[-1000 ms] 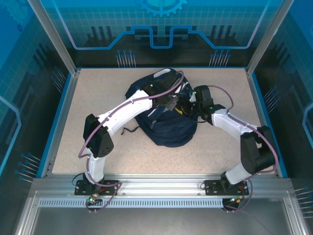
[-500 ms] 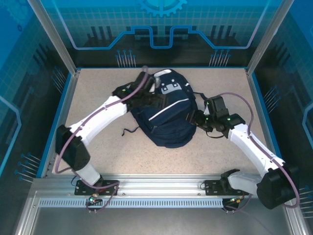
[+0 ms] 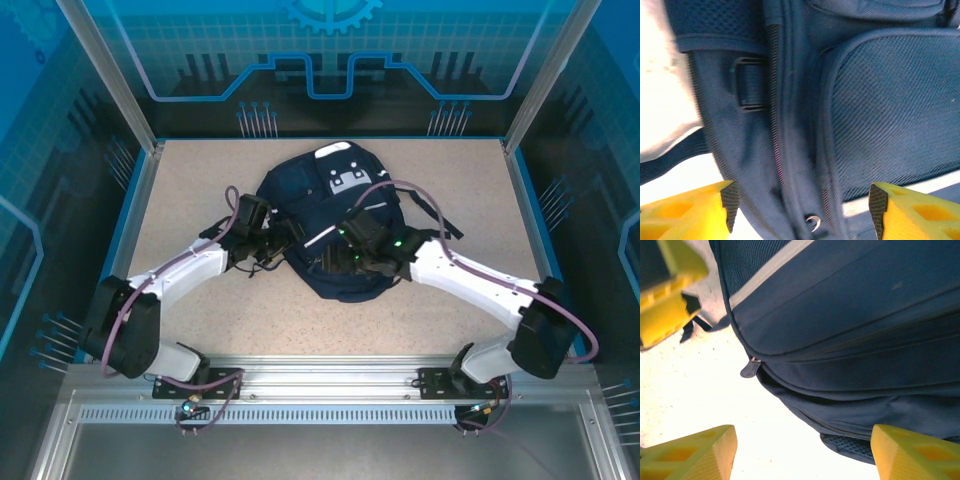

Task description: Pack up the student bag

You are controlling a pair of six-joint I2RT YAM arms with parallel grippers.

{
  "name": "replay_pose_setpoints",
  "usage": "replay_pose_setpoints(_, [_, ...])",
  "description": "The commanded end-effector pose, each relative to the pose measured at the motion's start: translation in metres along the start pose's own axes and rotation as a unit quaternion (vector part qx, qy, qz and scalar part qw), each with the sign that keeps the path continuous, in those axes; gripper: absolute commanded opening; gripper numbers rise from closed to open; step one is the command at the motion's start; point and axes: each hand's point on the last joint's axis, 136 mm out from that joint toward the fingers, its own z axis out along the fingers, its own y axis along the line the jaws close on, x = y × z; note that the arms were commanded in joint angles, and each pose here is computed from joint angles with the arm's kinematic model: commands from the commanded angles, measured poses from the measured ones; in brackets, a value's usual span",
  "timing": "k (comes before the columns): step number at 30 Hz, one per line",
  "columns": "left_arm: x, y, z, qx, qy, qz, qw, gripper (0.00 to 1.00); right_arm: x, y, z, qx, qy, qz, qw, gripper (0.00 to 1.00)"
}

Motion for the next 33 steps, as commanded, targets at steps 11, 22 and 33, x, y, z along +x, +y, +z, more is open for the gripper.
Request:
replay_pose_setpoints(11, [-0.001,-0.034,0.028,0.099,0.045,-0.042,0.993,0.26,0.005,0.031,0.025,0.050,-0.022,-0.015,0.998,0.60])
replay_pose_setpoints(22, [0.002,-0.050,0.012,0.126,0.049,-0.037,0.990,0.04,-0.005,0.033,0.045,0.110,-0.049,0.009,0.993,0.57])
replay_pose_setpoints(33, [0.002,-0.050,0.010,0.127,0.049,-0.038,0.990,0.00,-0.017,0.018,0.067,0.166,-0.054,0.057,0.983,0.52])
